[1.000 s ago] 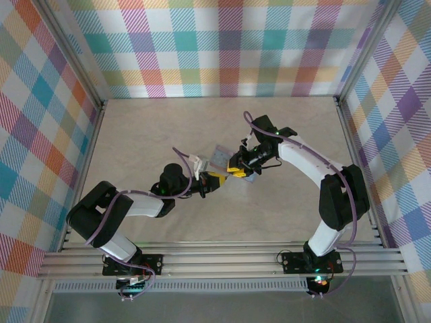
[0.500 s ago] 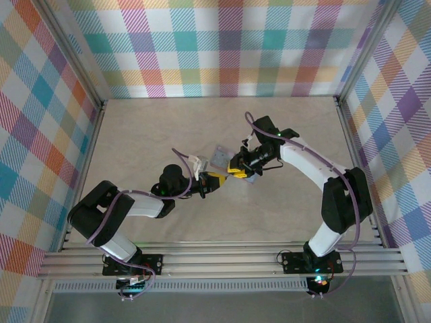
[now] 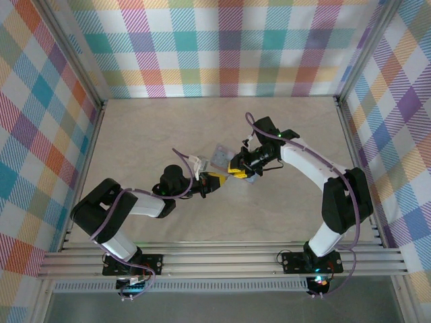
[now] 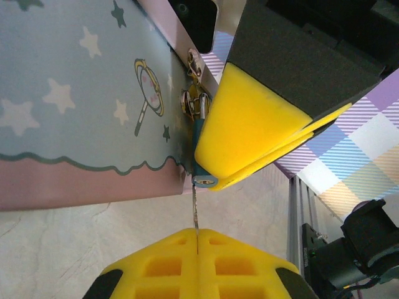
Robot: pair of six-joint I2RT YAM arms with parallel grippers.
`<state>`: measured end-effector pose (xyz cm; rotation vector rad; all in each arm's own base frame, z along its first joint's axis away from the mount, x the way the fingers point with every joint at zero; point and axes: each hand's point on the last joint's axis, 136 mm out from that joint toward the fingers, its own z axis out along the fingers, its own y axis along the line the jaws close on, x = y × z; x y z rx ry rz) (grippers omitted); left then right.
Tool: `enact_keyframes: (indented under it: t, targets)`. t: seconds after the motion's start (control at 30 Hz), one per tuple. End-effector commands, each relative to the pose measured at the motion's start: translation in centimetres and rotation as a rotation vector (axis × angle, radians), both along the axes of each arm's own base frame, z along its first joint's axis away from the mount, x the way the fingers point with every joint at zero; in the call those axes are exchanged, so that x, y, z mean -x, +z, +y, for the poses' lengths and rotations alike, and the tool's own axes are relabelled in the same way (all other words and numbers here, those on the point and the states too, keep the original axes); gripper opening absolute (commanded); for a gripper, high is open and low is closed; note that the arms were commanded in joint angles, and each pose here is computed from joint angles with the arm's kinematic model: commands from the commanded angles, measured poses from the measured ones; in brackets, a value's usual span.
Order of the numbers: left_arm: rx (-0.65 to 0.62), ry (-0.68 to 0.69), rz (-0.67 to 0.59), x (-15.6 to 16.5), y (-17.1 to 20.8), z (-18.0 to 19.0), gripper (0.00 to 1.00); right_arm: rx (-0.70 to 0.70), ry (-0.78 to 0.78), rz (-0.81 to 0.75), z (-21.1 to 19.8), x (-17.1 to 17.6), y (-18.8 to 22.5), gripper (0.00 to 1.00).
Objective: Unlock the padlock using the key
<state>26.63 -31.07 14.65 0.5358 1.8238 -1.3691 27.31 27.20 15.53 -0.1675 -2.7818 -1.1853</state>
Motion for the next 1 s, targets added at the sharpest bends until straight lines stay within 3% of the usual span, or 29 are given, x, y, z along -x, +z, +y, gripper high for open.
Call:
enact_keyframes:
  t: [0.0,0.97]
  targets:
    - [0.049,-0.013,-0.051,0.0,1.6,-0.3,0.0,-0.06,0.015,-0.04,0.5,-0.2,1.5,0.0]
    - [0.03,0.024,-0.02,-1.2,0.6,-0.5,0.0,-0.067,0.018,-0.034,0.6,-0.1,1.3,0.0]
